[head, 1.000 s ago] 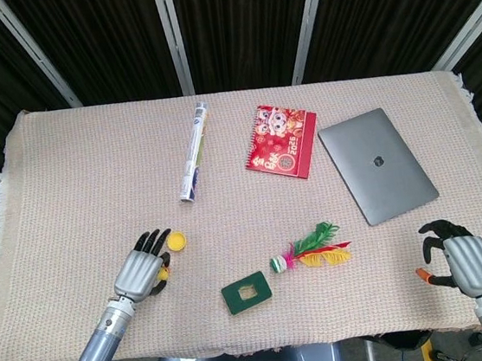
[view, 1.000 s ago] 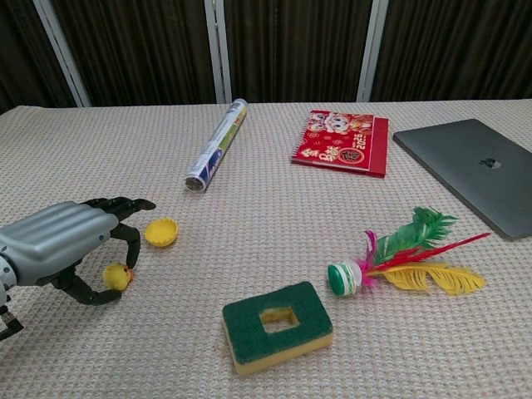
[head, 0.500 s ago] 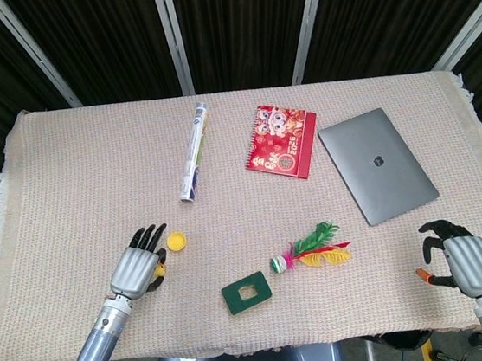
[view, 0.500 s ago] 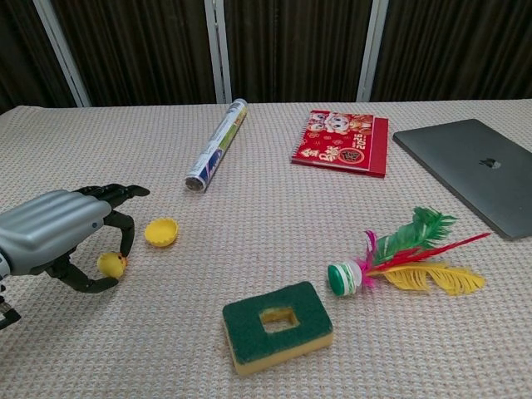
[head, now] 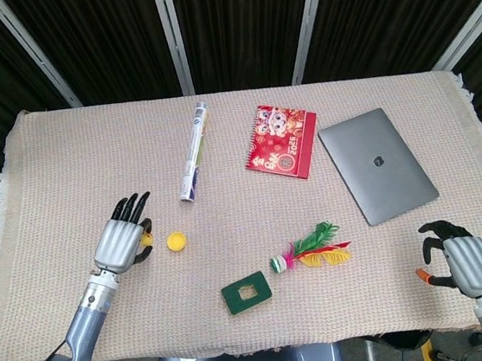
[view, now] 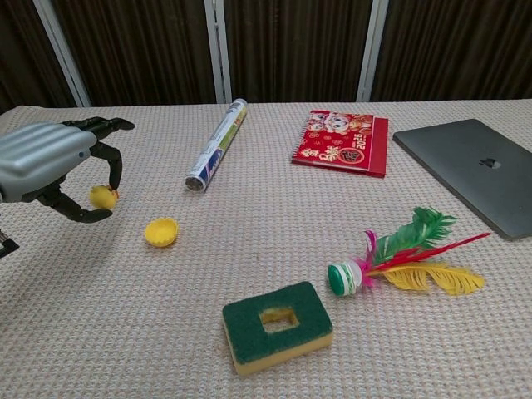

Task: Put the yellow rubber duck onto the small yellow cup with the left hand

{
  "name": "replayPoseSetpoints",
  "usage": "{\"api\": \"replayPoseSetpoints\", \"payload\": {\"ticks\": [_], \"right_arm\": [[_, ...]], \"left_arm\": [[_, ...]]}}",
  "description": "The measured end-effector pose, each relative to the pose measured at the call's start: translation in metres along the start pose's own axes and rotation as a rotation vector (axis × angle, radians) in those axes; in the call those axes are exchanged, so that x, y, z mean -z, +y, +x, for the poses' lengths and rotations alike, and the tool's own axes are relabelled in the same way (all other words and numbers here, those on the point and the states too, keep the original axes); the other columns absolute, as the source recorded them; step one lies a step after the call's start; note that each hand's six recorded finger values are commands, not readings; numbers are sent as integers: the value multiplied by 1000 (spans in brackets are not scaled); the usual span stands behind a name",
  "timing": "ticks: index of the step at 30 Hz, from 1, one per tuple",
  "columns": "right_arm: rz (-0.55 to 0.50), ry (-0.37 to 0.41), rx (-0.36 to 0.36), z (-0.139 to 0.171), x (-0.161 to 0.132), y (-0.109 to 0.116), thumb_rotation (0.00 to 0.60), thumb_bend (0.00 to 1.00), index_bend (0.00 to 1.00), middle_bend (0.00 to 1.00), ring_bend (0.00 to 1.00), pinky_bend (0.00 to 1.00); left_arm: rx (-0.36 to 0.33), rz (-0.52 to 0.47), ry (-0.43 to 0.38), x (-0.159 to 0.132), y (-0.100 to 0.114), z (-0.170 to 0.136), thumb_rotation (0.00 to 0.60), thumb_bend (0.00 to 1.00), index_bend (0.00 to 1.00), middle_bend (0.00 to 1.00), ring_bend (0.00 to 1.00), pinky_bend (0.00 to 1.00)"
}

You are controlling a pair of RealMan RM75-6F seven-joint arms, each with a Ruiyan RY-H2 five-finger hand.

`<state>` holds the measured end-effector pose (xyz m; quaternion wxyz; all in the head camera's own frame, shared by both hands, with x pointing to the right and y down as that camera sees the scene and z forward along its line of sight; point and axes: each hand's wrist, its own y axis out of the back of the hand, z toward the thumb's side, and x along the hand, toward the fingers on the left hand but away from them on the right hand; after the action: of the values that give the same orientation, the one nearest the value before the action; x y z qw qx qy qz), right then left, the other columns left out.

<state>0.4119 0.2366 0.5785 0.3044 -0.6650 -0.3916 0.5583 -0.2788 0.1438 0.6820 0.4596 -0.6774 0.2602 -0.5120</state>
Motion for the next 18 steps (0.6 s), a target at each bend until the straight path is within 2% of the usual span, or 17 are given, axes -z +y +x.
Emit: {"api": "replayPoseSetpoints", "payload": {"ticks": [6,18], "right_arm": [[-5,1,-1,0,0,0,600,107,675,295,211,338],[-13,8,2,0,0,1,600,107,675,294,211,338]], "left_arm": [[6,-8,-11,-8,-5,12,600,281,522,0,0,116],[45,-27,-42,-38,-32,24,600,283,522,0,0,120]]}}
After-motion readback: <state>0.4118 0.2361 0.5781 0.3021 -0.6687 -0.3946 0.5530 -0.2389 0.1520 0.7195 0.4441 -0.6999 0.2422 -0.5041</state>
